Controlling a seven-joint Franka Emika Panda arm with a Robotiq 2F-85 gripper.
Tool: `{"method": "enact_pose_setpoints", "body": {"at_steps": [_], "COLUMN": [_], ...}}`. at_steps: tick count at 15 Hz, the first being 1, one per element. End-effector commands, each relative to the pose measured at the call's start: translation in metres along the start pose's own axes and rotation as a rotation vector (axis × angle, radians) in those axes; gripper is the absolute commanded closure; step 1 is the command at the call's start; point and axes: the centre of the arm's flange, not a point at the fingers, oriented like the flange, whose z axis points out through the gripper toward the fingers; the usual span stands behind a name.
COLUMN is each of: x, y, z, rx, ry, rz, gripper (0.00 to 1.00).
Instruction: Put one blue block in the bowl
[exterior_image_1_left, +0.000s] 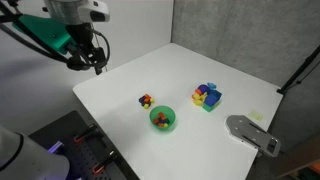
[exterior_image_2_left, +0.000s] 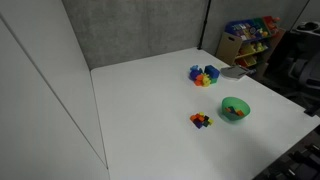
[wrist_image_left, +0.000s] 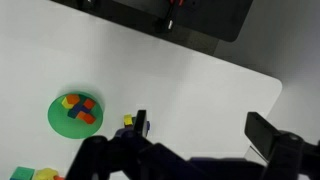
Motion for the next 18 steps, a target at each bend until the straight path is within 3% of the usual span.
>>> {"method": "enact_pose_setpoints", "body": {"at_steps": [1,7,12,18], "x": [0.000,0.017,0.054,0.106], "y": [0.000,0.000,-0.007,-0.007], "z": [0.000,0.001,0.009,0.051], "rx": [0.000,-0.025,-0.092,-0.151], "ry": [0.000,-0.014,-0.005,0.026], "rz": [0.000,0.017,0.039,0.068], "gripper": [0.00,0.00,0.00,0.00]}}
